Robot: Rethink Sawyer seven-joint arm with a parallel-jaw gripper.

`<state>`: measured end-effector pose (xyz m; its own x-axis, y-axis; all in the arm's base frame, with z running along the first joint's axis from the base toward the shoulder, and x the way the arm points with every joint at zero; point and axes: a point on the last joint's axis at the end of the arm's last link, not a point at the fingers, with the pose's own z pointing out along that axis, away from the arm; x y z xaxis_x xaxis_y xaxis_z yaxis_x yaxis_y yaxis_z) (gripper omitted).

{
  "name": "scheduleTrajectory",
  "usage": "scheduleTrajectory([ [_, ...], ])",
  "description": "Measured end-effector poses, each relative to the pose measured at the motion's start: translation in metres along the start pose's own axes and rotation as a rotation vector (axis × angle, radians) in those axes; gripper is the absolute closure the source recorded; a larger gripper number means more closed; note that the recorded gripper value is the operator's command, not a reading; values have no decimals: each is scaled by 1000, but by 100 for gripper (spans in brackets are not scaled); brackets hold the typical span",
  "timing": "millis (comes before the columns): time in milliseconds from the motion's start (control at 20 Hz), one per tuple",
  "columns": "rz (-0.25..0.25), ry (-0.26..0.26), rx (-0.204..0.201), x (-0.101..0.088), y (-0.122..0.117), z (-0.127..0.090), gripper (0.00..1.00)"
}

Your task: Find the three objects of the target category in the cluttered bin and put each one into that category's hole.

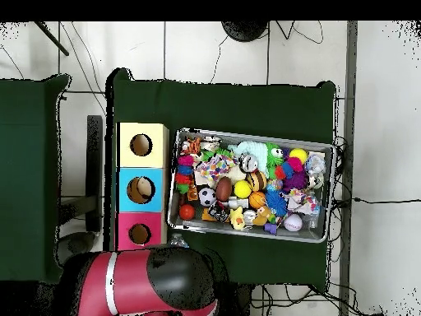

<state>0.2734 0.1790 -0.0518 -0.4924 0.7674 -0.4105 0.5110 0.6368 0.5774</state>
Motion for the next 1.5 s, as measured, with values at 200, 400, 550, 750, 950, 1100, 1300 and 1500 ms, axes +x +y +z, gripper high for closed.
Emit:
scheduleTrajectory([
  [200, -1, -2, -5, 1, 0, 0, 0],
  [400, -1, -3, -6, 1, -1, 1, 0],
  [550, -2, -3, -7, 1, -1, 1, 0],
  [750, -7, -4, -7, 1, -1, 1, 0],
  [950, -17, -5, -10, 0, -2, 1, 0],
  [1100, -34, -7, -14, -1, -2, 1, 0],
  [1300, -53, -5, -22, -2, -3, 1, 0],
  [1500, -72, 14, -34, -6, -6, 2, 0],
])
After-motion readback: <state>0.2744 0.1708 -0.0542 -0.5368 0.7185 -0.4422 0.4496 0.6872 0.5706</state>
